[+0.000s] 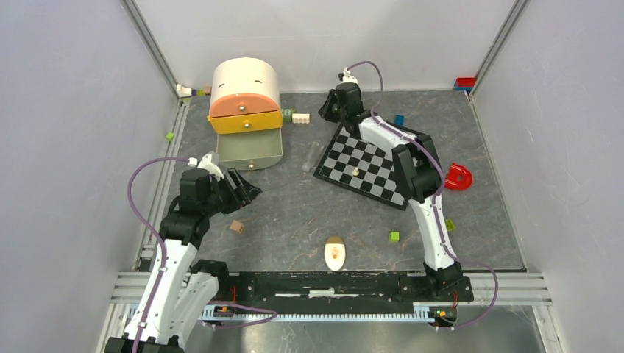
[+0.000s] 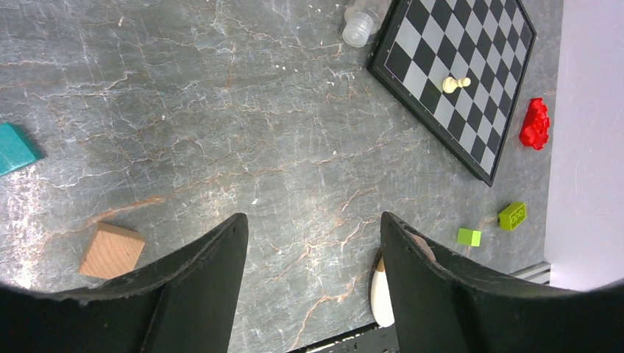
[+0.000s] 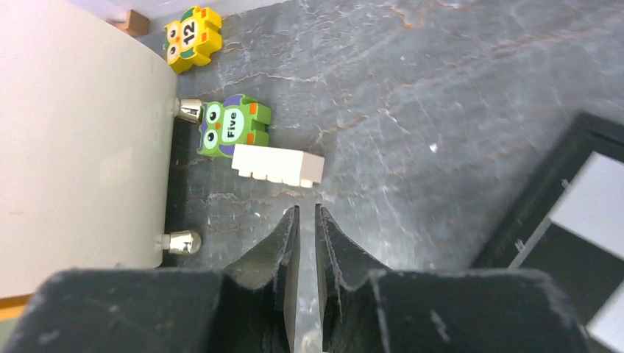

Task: Organize the makeup
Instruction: Move the makeup to the center of the board.

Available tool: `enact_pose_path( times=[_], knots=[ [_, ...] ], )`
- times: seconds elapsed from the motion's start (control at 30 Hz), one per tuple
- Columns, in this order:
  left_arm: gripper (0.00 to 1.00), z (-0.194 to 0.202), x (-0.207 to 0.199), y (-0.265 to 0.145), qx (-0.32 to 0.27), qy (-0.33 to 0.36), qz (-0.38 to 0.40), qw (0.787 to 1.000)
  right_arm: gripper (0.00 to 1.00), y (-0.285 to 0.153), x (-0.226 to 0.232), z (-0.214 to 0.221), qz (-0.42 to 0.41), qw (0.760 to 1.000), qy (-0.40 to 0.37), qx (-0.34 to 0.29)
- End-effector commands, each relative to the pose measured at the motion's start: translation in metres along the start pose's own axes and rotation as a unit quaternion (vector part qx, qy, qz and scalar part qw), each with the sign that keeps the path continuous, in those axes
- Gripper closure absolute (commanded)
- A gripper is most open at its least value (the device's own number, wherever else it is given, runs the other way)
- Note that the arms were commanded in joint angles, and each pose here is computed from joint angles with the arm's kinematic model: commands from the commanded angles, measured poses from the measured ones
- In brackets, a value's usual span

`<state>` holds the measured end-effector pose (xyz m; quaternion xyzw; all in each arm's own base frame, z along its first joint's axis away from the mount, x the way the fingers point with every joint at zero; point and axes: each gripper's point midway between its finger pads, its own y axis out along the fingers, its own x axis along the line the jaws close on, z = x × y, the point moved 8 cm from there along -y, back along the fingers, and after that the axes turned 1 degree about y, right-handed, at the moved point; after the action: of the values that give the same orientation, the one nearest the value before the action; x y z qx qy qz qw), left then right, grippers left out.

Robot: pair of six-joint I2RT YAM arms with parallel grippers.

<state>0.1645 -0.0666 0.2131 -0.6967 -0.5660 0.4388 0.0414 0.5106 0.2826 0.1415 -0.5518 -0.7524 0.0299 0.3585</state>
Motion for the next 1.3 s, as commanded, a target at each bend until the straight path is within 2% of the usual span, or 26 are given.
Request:
enact_pose_path(
  times=[0.0, 0.13, 0.37, 0.57, 0.8, 1.1, 1.17, 1.27],
  knots=[
    [0.27, -0.012, -0.009, -0.007, -0.021, 0.038, 0.025, 0.999, 0.81, 0.030, -0.005, 0.023, -0.064, 0.995, -0.020, 0.069],
    [0.27, -0.011, -0.009, -0.007, -0.021, 0.038, 0.023, 0.999, 0.80, 0.045, -0.006, 0.033, -0.100, 0.991, -0.010, 0.085],
    [0.27, -0.011, -0.008, -0.005, -0.018, 0.036, 0.021, 0.999, 0.81, 0.035, -0.012, 0.055, -0.127, 0.984, -0.003, 0.123],
    [0.27, -0.011, -0.008, -0.004, -0.017, 0.036, 0.021, 0.999, 0.83, 0.013, -0.007, 0.082, -0.148, 0.972, -0.024, 0.180],
    [0.27, -0.011, -0.007, 0.001, -0.016, 0.043, 0.025, 0.999, 0.85, -0.038, -0.002, 0.118, -0.112, 0.969, -0.057, 0.213],
    [0.28, -0.011, -0.008, 0.001, -0.023, 0.064, 0.026, 0.997, 0.85, -0.102, 0.036, 0.150, -0.142, 0.964, -0.066, 0.216],
    [0.28, -0.008, -0.013, 0.001, -0.019, 0.067, 0.032, 0.997, 0.85, -0.110, 0.043, 0.143, -0.140, 0.968, -0.071, 0.198],
    [0.28, 0.000, -0.024, 0.005, -0.002, 0.082, 0.039, 0.996, 0.83, -0.115, 0.051, 0.107, -0.106, 0.978, -0.105, 0.148]
  ],
)
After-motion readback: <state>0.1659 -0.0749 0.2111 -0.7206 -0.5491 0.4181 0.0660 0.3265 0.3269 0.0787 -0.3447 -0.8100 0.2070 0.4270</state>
